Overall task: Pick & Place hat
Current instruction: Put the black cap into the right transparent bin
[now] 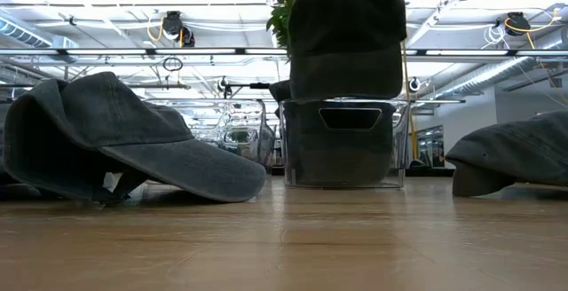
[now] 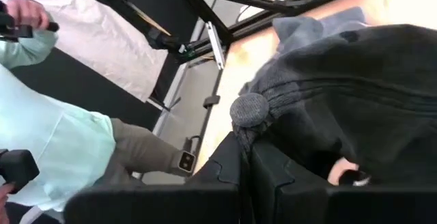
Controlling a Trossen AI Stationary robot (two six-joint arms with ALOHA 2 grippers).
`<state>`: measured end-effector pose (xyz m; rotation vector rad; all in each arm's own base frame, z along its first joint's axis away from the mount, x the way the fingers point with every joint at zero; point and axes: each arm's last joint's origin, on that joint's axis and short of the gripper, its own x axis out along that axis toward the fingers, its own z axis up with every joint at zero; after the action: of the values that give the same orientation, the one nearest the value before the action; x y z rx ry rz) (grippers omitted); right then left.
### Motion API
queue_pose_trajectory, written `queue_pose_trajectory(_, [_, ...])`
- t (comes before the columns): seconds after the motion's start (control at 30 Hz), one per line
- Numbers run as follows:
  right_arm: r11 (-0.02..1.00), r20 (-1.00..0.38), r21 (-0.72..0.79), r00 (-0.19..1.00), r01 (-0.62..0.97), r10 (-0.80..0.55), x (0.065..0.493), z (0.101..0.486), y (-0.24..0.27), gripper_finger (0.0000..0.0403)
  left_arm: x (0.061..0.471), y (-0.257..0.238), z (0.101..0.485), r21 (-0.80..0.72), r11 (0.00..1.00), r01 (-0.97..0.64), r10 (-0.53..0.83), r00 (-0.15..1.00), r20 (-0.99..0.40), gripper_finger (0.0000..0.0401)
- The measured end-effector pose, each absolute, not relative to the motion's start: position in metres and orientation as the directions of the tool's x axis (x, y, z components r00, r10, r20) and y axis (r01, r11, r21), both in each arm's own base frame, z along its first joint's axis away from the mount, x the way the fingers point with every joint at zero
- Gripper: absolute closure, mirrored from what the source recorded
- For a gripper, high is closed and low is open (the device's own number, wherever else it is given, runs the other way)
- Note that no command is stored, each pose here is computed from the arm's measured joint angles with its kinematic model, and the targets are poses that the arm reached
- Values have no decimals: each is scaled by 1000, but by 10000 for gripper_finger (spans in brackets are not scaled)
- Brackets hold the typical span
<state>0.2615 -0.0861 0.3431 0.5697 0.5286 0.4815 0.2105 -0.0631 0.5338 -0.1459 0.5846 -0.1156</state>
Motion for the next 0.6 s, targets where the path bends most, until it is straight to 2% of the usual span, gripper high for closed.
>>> queue_pose_trajectory(0.27, [770, -292, 573, 809, -279, 510, 260, 335, -102, 403, 211, -63, 534, -169, 983, 67, -150, 828, -541, 48])
queue_pose_trajectory(0.6, [739, -201, 582, 821, -338, 534, 253, 343, -122, 403, 211, -62, 534, -158, 985, 64, -140, 829, -541, 52])
